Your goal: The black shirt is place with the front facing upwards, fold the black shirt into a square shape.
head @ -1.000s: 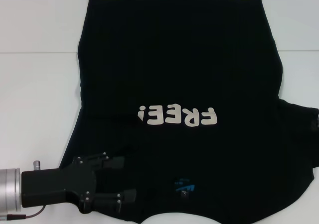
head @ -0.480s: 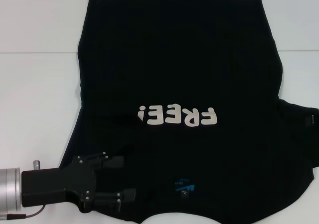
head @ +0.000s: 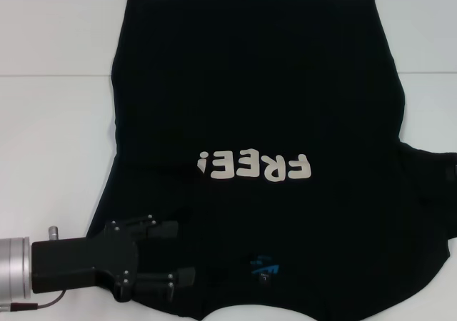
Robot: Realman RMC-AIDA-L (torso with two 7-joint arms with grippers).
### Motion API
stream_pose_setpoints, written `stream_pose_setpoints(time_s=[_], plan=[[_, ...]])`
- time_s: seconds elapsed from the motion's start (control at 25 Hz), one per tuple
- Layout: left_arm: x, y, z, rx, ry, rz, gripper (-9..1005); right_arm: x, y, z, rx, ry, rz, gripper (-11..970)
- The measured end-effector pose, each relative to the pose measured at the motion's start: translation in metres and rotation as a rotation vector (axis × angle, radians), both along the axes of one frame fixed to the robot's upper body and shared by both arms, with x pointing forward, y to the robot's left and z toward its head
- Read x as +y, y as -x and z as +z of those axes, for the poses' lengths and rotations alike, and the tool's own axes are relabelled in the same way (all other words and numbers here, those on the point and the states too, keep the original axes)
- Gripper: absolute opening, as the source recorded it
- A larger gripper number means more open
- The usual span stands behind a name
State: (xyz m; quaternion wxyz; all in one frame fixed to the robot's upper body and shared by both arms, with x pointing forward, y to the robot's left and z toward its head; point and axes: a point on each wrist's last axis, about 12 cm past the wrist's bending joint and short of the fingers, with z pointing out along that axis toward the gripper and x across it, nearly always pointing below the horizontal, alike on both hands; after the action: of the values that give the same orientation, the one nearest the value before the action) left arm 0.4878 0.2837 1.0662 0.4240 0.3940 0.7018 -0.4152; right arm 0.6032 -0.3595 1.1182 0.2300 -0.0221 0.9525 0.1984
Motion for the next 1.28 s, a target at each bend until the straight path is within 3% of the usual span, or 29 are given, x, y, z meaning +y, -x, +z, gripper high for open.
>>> stream_pose_setpoints(time_s=[0.28,0.56,0.84,1.28], plan=[[0.000,-0.001,0.000,-0.001,-0.003,0.004,875,-0.001,0.000,0.001,0.000,0.003,-0.002,62],[0.000,-0.001,-0.001,0.001,-0.003,0.005,874,-0.015,0.002,0.006,-0.012,0.013,-0.035,12],[0.002,0.000,-0.001,0.003,-0.010,0.009,874,-0.039,0.007,0.030,-0.055,0.031,-0.077,12],[0.002,-0.001,-0.001,0.008,-0.012,0.006,875,-0.034,0.001,0.060,-0.093,0.059,-0.022,11]])
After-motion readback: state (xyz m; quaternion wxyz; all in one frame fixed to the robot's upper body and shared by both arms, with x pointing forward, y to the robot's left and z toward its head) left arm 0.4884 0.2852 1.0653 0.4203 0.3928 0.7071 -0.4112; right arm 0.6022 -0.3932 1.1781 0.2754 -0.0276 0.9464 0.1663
